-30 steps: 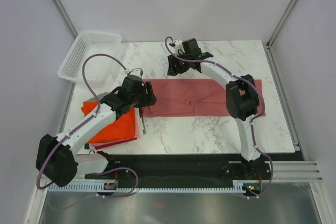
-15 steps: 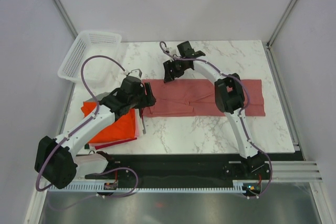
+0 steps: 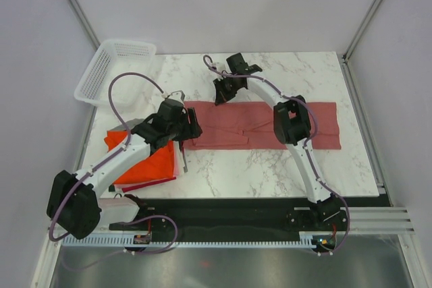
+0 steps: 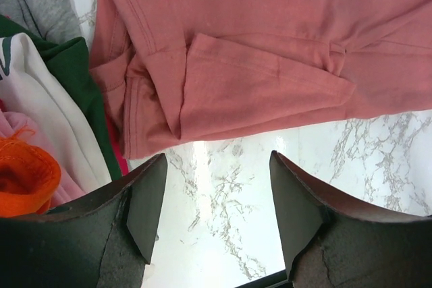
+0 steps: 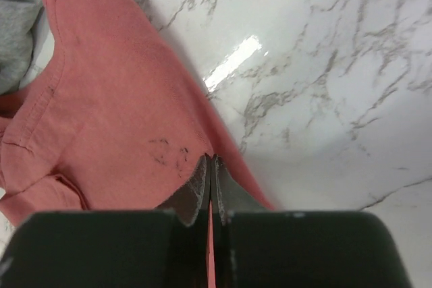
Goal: Fold and stack the t-shirts
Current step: Fold the tshirt
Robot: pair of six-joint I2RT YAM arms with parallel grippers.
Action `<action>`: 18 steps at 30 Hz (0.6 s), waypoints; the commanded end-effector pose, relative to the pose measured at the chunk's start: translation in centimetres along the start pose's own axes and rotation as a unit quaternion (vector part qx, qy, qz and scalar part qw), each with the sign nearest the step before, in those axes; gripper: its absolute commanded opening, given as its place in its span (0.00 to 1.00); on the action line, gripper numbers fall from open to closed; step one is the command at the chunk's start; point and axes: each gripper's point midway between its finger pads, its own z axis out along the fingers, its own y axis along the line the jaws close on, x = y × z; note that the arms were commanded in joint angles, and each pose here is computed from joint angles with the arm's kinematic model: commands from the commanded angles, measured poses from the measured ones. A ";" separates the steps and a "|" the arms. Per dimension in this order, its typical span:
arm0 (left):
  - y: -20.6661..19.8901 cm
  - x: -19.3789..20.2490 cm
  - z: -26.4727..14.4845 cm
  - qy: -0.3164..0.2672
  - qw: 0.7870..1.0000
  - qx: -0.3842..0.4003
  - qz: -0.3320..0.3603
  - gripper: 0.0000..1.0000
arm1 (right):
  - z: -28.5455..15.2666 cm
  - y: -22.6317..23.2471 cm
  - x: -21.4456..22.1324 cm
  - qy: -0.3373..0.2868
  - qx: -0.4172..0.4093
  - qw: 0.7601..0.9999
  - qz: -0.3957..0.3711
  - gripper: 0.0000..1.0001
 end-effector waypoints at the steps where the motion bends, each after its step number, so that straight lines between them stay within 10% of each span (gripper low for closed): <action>1: -0.6 -0.9 0.6 -0.017 1.000 0.012 -0.014 0.70 | -1.1 -2.9 -3.2 -0.044 0.060 0.997 -0.007 0.00; 6: -0.7 -0.9 1.2 -0.015 1.000 0.014 -0.010 0.69 | -4.4 -10.8 -7.5 -0.163 0.150 0.972 0.084 0.00; 12: -0.2 -0.6 2.0 -0.006 1.000 0.006 -0.003 0.69 | -15.2 -25.2 -8.4 -0.316 0.297 0.867 0.244 0.00; 14: 0.0 -0.4 2.2 -0.002 1.000 0.004 -0.001 0.69 | -17.8 -27.4 -8.2 -0.341 0.322 0.844 0.262 0.20; 16: 0.0 -0.2 2.3 0.001 1.000 0.005 -0.001 0.69 | -21.2 -29.5 -7.6 -0.359 0.344 0.822 0.278 0.71; 18: 0.1 0.0 2.5 0.002 1.000 0.007 0.000 0.69 | -23.6 -30.2 -6.8 -0.363 0.354 0.812 0.291 0.86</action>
